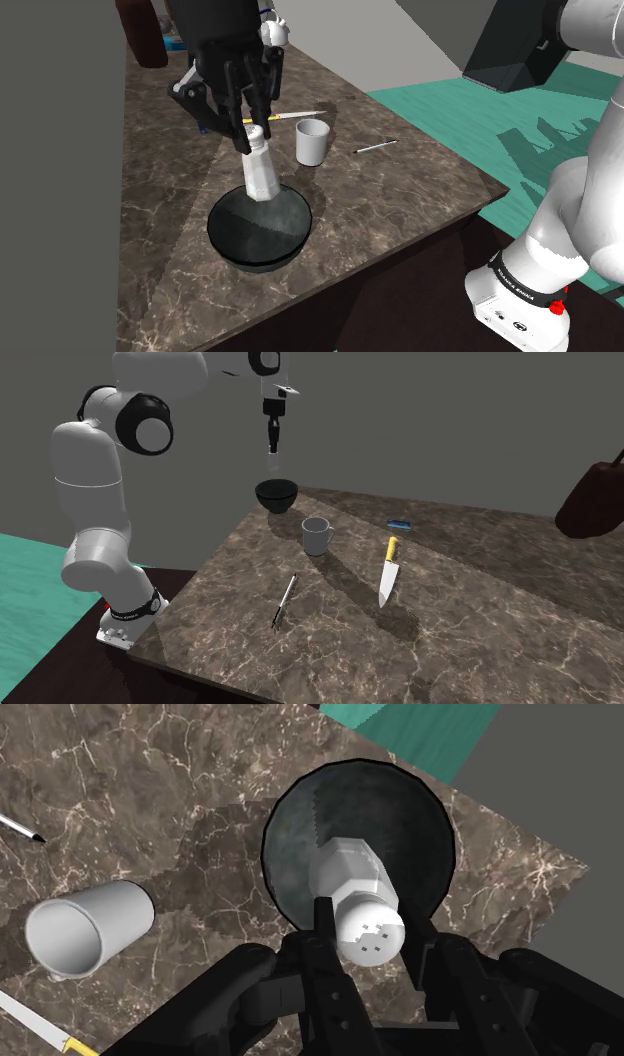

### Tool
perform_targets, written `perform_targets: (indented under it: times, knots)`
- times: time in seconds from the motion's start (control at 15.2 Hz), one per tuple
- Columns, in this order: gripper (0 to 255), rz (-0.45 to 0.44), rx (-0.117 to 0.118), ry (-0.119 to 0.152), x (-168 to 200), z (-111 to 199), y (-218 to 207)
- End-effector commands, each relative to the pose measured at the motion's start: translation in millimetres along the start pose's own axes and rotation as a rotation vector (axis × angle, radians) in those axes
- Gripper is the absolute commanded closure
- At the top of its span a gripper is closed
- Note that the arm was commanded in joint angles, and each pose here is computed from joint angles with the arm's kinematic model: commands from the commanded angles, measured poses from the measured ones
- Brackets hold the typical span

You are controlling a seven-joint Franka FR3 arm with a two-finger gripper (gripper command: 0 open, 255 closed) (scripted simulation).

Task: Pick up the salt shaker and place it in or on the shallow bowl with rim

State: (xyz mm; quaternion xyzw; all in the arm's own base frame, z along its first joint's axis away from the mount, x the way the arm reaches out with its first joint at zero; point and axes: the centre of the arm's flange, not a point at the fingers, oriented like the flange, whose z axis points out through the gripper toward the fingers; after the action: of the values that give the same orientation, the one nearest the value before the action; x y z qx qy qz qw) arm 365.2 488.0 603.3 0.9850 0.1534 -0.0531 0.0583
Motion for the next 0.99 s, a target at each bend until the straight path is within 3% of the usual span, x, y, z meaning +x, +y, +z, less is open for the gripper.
perform_targets:
  times: [0.0, 0.59, 0.92]
  knots:
    - [255, 0.0, 0.0, 0.0, 0.9, 10.9, 0.4]
    - [255, 0.0, 0.0, 0.0, 7.0, 60.1, -4.5]
    - [255, 0.0, 0.0, 0.0, 7.0, 60.1, -4.5]
